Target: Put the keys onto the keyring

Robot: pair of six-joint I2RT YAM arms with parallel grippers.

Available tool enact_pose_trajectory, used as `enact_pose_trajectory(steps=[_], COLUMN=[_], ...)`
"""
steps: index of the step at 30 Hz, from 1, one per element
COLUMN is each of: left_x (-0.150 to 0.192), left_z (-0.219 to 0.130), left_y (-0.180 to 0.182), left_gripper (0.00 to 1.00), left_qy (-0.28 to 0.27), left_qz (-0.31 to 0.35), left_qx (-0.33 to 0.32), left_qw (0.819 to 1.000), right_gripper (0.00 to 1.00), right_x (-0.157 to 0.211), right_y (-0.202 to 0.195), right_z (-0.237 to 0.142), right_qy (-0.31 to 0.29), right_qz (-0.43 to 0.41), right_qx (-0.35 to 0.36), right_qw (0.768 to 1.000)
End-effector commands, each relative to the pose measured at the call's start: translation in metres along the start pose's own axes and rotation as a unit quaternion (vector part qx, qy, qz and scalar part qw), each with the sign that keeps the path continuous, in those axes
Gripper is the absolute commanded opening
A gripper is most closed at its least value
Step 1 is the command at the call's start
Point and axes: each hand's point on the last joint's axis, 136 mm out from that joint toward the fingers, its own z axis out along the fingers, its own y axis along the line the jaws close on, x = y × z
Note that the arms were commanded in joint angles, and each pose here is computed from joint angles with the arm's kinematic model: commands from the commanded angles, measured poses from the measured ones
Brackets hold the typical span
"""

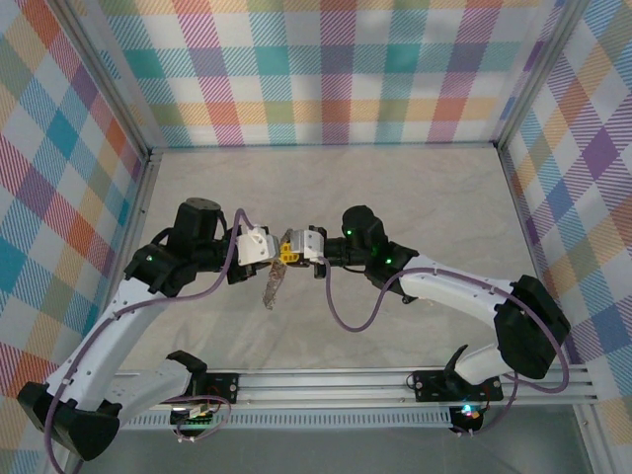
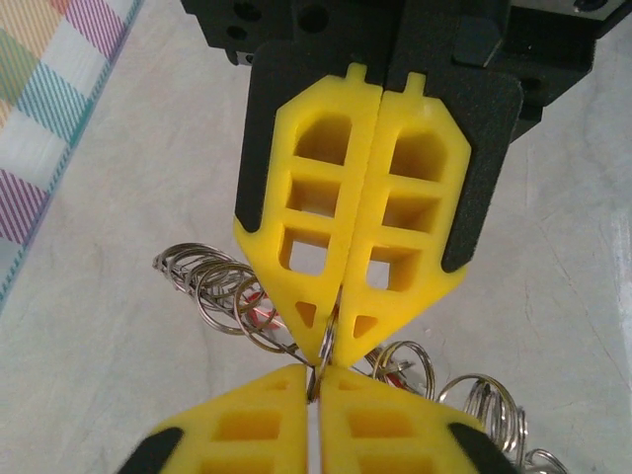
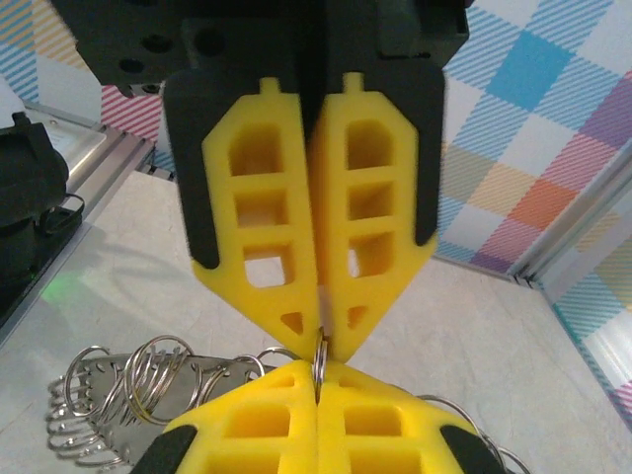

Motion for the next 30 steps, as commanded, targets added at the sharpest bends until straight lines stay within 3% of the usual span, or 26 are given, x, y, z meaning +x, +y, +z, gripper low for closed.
enact_pose_trajectory(steps=[1,5,9,14,20,27,30], left_x=[-0.024,-0.023,-0.021,-0.021,-0.023,-0.019,-0.020], left_z=[-0.018,-0.021,-0.020,-0.022,-0.020,-0.019,-0.019], left_y=[-0.009,-0.012,-0.010,-0.007,-0.013,-0.019,-0.020], left_gripper=[0.18,0.23,0.21,0.22,0.24,0.38,0.38], left_qy=[-0.059,-0.076,-0.078,-0.088,-0.100,-0.093,-0.096], left_qz=[0.038,0.039,0.056,0.062,0.051,0.048,0.045], left_qx=[-0.004,-0.012,-0.024,-0.045,-0.025,-0.006,0.000], left_qw=[0.998,0.996,0.995,0.993,0.993,0.994,0.994], right_gripper=[0.00,0.00,0.00,0.00,0.00,0.00,0.00], right_x=[-0.022,-0.034,-0.042,-0.052,-0.053,-0.050,-0.052], right_y=[0.002,0.014,0.023,0.017,0.014,0.012,0.015], right_z=[-0.002,-0.007,-0.012,-0.021,-0.026,-0.028,-0.028], right_qy=[-0.043,-0.078,-0.102,-0.129,-0.140,-0.140,-0.145], right_qz=[-0.031,-0.044,-0.050,-0.051,-0.044,-0.040,-0.043], right_qx=[-0.001,-0.024,-0.047,-0.031,-0.026,-0.020,-0.032], right_qw=[0.999,0.996,0.992,0.990,0.989,0.989,0.988])
